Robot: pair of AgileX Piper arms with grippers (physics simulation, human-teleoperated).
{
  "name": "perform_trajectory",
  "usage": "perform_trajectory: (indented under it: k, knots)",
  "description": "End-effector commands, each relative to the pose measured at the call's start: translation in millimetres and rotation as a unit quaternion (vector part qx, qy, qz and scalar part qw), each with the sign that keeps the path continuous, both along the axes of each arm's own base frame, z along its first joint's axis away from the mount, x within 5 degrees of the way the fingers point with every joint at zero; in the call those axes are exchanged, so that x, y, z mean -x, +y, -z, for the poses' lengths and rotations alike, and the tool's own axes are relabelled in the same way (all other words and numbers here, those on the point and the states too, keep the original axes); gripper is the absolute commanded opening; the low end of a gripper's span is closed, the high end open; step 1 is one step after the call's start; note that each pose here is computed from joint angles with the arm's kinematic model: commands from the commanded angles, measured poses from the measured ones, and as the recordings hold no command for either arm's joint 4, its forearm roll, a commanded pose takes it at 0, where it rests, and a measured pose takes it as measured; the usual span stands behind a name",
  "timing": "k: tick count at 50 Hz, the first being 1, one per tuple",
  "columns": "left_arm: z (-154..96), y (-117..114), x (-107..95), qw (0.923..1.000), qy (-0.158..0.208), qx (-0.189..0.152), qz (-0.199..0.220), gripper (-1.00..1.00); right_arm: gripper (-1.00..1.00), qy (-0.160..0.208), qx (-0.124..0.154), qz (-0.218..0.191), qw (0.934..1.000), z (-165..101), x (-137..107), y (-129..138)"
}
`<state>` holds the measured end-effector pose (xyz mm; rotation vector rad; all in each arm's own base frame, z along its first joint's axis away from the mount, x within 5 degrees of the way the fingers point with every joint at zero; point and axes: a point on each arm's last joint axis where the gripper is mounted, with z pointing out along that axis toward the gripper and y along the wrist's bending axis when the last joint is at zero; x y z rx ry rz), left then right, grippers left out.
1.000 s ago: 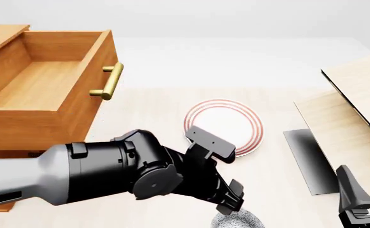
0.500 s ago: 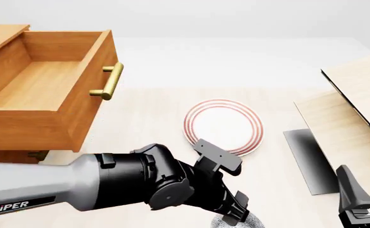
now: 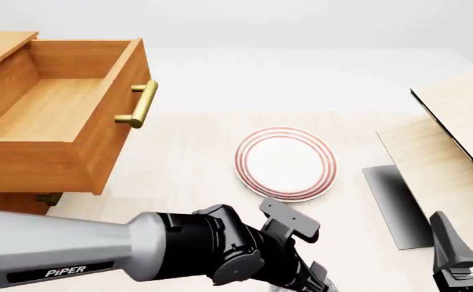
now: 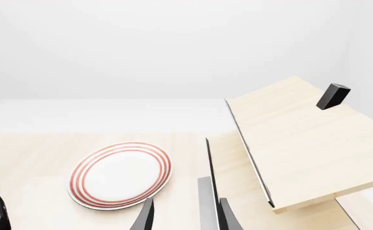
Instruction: Open the top drawer of the cabinet and put the bowl in it.
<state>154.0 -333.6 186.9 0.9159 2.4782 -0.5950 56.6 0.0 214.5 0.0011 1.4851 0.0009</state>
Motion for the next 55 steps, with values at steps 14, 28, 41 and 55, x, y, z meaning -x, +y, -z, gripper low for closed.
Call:
perform_trajectory:
  k: [14, 28, 41, 55]
  knots:
    - [21, 1, 1, 0.9998, 0.012, -0.003, -0.014, 1.0, 1.0, 0.0, 0.0, 0.0, 1.0, 0, 0, 0]
    - [37, -6, 6, 0.9996, 0.023, -0.005, -0.017, 1.0, 1.0, 0.0, 0.0, 0.0, 1.0, 0, 0, 0]
    - [47, -7, 9, 0.9993, 0.03, -0.004, -0.023, 1.0, 1.0, 0.0, 0.0, 0.0, 1.0, 0, 0, 0]
    - [48, 1, 6, 0.9991, 0.029, -0.005, -0.029, -1.0, 1.0, 0.0, 0.0, 0.0, 1.0, 0, 0, 0]
